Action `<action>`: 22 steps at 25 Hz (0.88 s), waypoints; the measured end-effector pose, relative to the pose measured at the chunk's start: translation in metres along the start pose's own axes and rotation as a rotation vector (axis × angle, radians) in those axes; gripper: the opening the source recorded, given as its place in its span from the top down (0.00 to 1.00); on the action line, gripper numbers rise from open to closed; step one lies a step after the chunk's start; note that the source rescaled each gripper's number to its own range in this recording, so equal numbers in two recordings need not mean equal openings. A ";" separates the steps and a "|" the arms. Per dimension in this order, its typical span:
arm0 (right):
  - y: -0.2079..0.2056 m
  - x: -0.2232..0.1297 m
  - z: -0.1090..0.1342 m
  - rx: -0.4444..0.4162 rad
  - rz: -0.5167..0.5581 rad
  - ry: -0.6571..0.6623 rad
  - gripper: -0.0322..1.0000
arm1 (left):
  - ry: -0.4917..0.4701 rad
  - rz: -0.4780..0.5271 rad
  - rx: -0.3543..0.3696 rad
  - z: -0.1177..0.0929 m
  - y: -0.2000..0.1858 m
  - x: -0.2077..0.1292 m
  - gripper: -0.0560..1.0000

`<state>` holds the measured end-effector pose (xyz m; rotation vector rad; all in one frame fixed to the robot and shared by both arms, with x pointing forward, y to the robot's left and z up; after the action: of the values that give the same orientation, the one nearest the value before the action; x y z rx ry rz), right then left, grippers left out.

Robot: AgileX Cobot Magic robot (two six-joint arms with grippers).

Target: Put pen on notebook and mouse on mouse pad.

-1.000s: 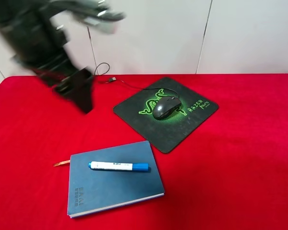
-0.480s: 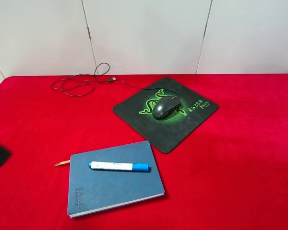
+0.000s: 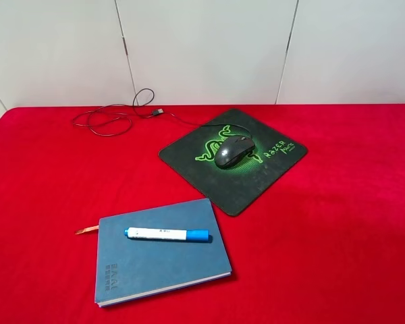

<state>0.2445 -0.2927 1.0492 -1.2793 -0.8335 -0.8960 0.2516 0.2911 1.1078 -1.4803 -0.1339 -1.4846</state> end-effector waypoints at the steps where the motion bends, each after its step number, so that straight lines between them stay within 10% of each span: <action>1: 0.000 0.000 0.000 0.000 0.000 0.000 0.00 | -0.017 -0.002 0.035 0.000 -0.002 -0.004 0.00; 12: 0.000 0.000 0.000 0.000 -0.001 0.000 0.00 | -0.215 0.072 0.366 -0.006 0.019 -0.040 0.00; 22: 0.000 0.000 0.000 0.000 -0.001 0.000 0.00 | -0.328 0.049 0.494 -0.018 0.025 -0.055 0.00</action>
<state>0.2446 -0.2927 1.0493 -1.2789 -0.8343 -0.8968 0.2429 0.2960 1.0452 -1.2913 -0.6128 -1.0582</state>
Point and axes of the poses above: a point on each arm's last joint axis where the gripper is mounted, y pointing out along that axis toward the gripper, z along the wrist's bending axis when the last joint is at zero, x = y × z, the point moved 1 cm from there along y, pointing out along that axis toward the gripper, and after that the axes turned 10 degrees about y, right-handed, at the moved point
